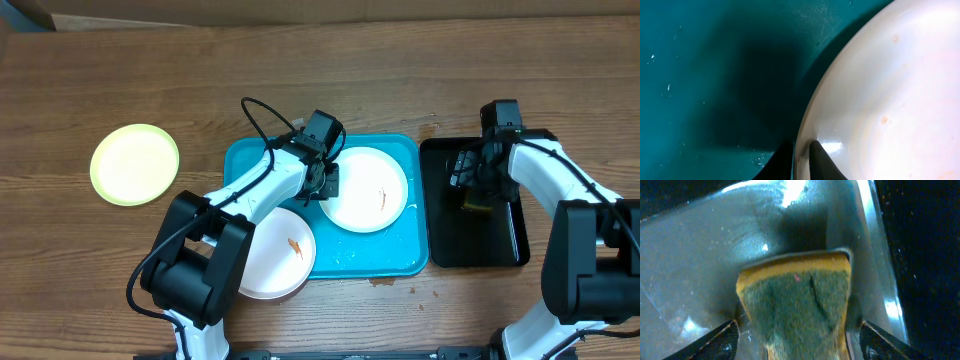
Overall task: Clean dirty plates on tray and stack at the side
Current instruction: 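Rub the sponge in the black tray's water with the right gripper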
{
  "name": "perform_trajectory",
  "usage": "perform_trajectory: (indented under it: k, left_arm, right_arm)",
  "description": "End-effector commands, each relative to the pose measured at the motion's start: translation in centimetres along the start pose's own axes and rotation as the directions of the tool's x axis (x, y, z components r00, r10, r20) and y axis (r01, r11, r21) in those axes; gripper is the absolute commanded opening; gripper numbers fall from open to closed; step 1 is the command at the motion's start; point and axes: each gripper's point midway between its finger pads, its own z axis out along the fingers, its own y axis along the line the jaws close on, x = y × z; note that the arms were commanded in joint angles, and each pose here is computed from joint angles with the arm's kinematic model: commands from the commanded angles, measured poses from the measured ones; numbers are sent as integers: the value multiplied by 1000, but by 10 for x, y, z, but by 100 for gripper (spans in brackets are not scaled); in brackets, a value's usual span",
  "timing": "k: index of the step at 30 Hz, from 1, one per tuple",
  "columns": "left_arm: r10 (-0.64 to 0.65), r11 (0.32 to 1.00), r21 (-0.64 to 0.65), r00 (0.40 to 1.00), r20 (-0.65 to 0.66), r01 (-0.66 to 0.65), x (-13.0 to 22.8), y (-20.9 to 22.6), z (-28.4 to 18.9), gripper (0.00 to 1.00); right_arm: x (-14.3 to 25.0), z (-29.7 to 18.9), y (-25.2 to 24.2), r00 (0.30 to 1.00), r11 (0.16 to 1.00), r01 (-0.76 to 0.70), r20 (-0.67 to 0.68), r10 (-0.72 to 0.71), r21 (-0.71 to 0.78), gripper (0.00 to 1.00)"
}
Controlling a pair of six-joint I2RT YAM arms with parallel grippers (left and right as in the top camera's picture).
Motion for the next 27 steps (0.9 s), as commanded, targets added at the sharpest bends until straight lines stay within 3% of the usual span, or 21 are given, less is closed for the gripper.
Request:
perform_trajectory:
  k: [1,3,4,8,10,12,13,14,16,17,20,21,23,25,26,27]
  left_arm:
    - [-10,1000,-9,1000,-10,10,5,3,2,15]
    - [-11,1000,-8,1000,-8,11,4,3,2,15]
    - [-11,1000,-8,1000,-8,11,4,3,2,15]
    - [-11,1000,-8,1000,-10,11,4,3,2,15]
    - [-11,1000,-8,1000,-10,11,4,3,2,15]
    - [-10,1000,-8,1000,-9,10,4,3,2,16]
    - [-11,1000,-8,1000,-9,11,4,3,2,16]
    - [-11,1000,-8,1000,-9,11,4,3,2,16]
    - [-11,1000,-8,1000,-9,11,4,3,2,16]
    - [-11,1000,-8,1000,-10,11,4,3,2,16]
    - [-11,1000,-8,1000,-10,11,4,3,2,17]
    - [-11,1000,-8,1000,-9,11,4,3,2,17]
    - [-11,1000,-8,1000,-9,11,4,3,2,17]
    - [-11,1000,-8,1000,-9,11,4,3,2,17]
    - [-11,1000,-8,1000,-9,11,4,3,2,17]
    - [-11,1000,-8,1000,-9,11,4,3,2,17]
  right_arm:
    - [-7,-3,-2,999,1000,-2,40,2,6,80]
    - [-10,-3,-1,999,1000,-3,52,3,2,78]
    - [-11,-3,0,998,1000,-3,55,3,0,73]
    - [-12,-3,1,998,1000,-3,58,4,-5,15]
    - [-12,-3,1,998,1000,-3,59,4,-7,4]
    - [-11,-3,5,998,1000,-3,55,4,-27,4]
    - [-11,-3,7,999,999,-2,53,4,-39,20]
    - [-11,-4,9,999,999,-1,49,4,-52,56]
    - [-9,-4,13,999,997,-1,39,4,-77,77]
    - [-7,-4,15,1000,996,0,30,2,-89,80]
    - [2,-4,14,1000,996,-1,-5,0,-87,79]
    - [5,-4,13,1000,997,-1,-20,-1,-82,73]
    - [11,-4,11,999,997,0,-43,-3,-74,49]
    - [14,-4,10,999,998,0,-55,-4,-70,17]
    - [15,-4,10,998,998,0,-58,-4,-69,12]
    - [15,-4,9,998,998,0,-61,-4,-68,31]
